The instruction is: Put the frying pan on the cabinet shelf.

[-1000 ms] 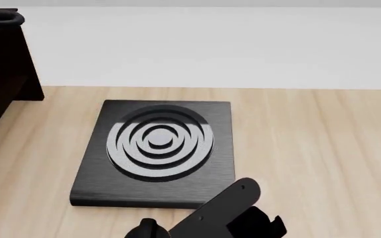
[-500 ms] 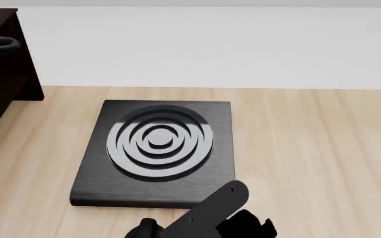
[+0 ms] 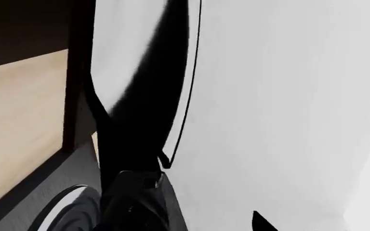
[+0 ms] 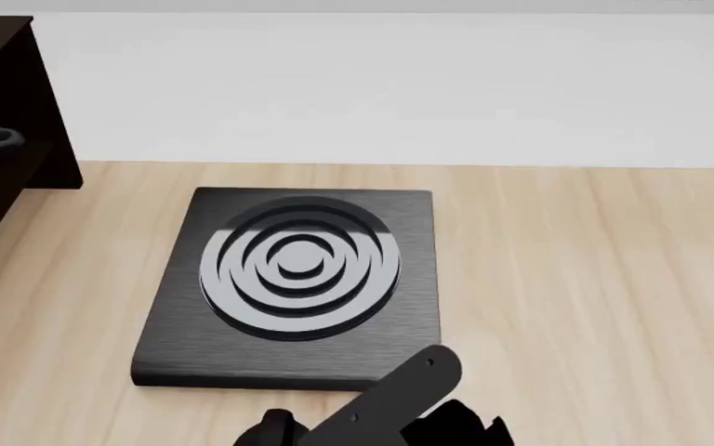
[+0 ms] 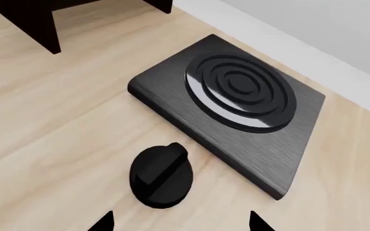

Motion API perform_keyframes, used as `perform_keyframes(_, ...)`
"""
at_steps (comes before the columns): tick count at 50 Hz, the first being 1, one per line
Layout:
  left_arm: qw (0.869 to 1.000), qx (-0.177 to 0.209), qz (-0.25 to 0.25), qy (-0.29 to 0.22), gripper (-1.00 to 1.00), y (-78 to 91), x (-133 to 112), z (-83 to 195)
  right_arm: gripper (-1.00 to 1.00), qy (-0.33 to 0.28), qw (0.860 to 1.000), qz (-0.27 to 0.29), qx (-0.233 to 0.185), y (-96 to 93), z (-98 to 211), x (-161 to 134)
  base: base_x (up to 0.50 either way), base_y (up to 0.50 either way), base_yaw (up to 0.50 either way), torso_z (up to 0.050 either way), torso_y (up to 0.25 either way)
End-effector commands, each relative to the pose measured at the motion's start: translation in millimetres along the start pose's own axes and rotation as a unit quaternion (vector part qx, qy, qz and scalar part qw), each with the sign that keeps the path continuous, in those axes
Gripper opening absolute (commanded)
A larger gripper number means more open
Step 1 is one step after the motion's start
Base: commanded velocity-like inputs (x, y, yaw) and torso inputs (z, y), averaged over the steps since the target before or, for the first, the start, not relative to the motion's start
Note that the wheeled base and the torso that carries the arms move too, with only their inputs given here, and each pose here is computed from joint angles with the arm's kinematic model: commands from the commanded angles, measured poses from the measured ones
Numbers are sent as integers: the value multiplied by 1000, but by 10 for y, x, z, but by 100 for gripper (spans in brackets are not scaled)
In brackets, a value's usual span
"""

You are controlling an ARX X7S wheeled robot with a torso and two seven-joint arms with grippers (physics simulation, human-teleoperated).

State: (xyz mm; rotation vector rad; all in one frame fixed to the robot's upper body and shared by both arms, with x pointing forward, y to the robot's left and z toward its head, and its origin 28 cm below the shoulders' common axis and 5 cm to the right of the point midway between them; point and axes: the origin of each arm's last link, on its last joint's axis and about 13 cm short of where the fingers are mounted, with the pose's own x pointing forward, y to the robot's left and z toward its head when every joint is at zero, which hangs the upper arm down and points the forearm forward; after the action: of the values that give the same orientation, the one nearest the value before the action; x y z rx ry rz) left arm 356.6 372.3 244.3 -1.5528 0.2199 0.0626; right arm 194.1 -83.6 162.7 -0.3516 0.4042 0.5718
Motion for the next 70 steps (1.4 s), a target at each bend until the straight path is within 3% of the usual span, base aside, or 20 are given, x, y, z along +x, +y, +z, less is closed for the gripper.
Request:
perform_keyframes(1,999,-18,-48,-5,100,-78,-70,37,100,2,1000,1,3,10,-20,4,0,0,0,0,0)
perform_keyframes(15,999,-9,-44,-9,100,-35,-88,25,100,1,1000,-1,9,4,-46,-1,0,0,0,0,0)
perform_keyframes(31,999,-8,-45,-16,100,129,-286,-33,100,-3,1000,-4,18,-1,-52,-23,0,0,0,0,1)
perform_keyframes(39,998,11,-55,-6,100,178,-405,-121,100,-5,1000,-7,23,-18,-60,-42,0,0,0,0,0)
perform_keyframes(59,996,43,-77,17,100,174,-414,-150,100,-5,1000,-9,28,-7,-96,-63,0,0,0,0,0)
perform_keyframes(63,995,68,-75,17,100,181,-414,-148,100,-6,999,-9,32,-6,-100,-66,0,0,0,0,0)
perform_keyframes(64,996,81,-19,-15,100,450,-395,-49,100,-6,999,-9,32,-6,-99,-68,0,0,0,0,0)
perform_keyframes(65,995,78,-54,11,100,427,-446,-139,100,-5,999,-10,33,-6,-100,-69,0,0,0,0,0)
perform_keyframes(66,996,84,-35,-2,100,553,-440,-81,100,-5,999,-10,34,-7,-104,-68,0,0,0,0,0)
perform_keyframes(67,995,96,-12,-5,100,511,-485,-162,100,-5,999,-10,34,-9,-108,-68,0,0,0,0,0)
perform_keyframes(70,995,94,-11,-5,100,661,-423,-113,100,-7,999,-11,35,-10,-106,-77,0,0,0,0,0)
